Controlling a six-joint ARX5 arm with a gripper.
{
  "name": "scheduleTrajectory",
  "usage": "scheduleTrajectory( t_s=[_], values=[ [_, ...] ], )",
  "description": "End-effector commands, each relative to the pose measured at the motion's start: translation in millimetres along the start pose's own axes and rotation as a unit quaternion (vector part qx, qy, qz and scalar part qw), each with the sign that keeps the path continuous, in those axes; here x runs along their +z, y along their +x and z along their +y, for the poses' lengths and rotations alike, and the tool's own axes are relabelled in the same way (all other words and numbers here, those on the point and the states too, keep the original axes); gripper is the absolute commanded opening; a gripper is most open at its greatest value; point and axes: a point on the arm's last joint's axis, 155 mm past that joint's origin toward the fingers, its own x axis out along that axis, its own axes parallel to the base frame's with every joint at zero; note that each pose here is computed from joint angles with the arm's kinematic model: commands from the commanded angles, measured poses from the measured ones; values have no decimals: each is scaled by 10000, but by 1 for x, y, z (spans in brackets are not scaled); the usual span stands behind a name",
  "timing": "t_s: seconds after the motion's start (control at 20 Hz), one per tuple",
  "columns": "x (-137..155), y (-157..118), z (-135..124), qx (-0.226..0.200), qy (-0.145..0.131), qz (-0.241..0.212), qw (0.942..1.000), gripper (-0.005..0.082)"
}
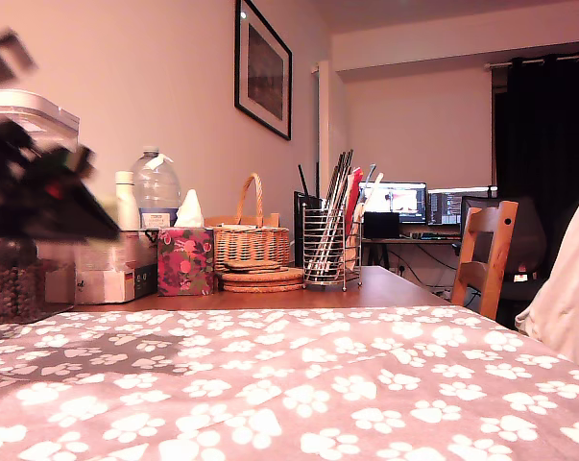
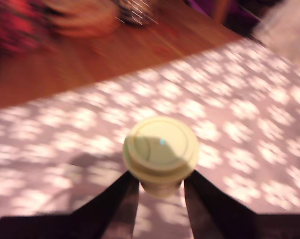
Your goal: Pick up the coffee capsules on the table and drop them inside the coffee cup
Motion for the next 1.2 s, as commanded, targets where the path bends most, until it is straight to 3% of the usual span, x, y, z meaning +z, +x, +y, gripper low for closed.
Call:
scheduleTrajectory(
  t_s=[0.0, 0.5, 0.8, 1.15],
  values=[
    [-7, -5, 11, 101, -30, 62, 9999, 55],
    [5, -41, 94, 1053, -365, -191, 9936, 55],
    [2, -65, 145, 1767, -663, -282, 9816, 55],
    [1, -72, 157, 1947, -769, -322, 9773, 55]
  ],
)
